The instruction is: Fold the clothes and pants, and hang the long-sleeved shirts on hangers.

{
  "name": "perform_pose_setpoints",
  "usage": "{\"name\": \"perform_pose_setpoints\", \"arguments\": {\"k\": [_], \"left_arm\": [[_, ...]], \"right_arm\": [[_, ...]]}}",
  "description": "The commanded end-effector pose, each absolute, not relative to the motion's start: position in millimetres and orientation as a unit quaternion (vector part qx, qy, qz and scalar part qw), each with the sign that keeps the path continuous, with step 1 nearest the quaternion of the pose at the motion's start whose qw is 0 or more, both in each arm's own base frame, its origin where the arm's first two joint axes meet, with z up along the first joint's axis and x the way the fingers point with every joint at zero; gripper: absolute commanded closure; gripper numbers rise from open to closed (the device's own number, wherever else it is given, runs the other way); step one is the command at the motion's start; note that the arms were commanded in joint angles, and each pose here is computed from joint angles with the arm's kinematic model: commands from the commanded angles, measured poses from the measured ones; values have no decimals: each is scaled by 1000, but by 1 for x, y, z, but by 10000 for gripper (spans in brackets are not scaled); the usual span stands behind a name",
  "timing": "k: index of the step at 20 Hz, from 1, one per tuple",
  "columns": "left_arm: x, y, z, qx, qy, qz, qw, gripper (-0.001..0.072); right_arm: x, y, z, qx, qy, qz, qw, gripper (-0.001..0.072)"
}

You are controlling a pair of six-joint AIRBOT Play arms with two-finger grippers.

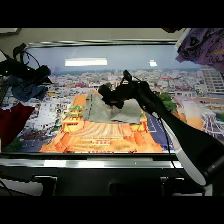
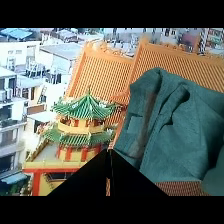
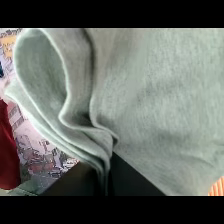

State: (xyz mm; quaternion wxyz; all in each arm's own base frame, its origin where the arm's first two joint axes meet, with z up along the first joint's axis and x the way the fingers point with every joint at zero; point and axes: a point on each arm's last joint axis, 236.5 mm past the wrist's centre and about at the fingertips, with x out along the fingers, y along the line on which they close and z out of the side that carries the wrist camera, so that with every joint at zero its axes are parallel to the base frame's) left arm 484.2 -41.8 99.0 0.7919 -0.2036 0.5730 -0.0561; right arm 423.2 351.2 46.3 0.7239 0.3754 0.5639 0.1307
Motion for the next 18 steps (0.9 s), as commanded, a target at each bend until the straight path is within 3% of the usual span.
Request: {"name": "perform_pose_setpoints", "arguments": {"k": [1,3,5,9,14,17,18], "left_arm": [[484,-41,99,-204,573,-56,792,687],[484,-41,99,-203,573,-56,792,687],[484,-41,99,-203,573,-55,792,687],[484,-41,99,-203,573,-56,792,687],[483,-41,98,-203,576,-56,790,687],[483,-41,98,-203,576,-56,790,687],[482,-41,99,-203,577,-56,789,687]], "right_arm": [[430,355,40,383,557,131,725,678],[429,360,33,384,565,135,718,667],[428,365,34,383,563,150,716,490],[427,375,60,377,543,201,723,284],[435,335,119,372,499,219,752,284],[447,265,144,352,484,206,774,277],[449,231,144,335,488,196,782,243]]}}
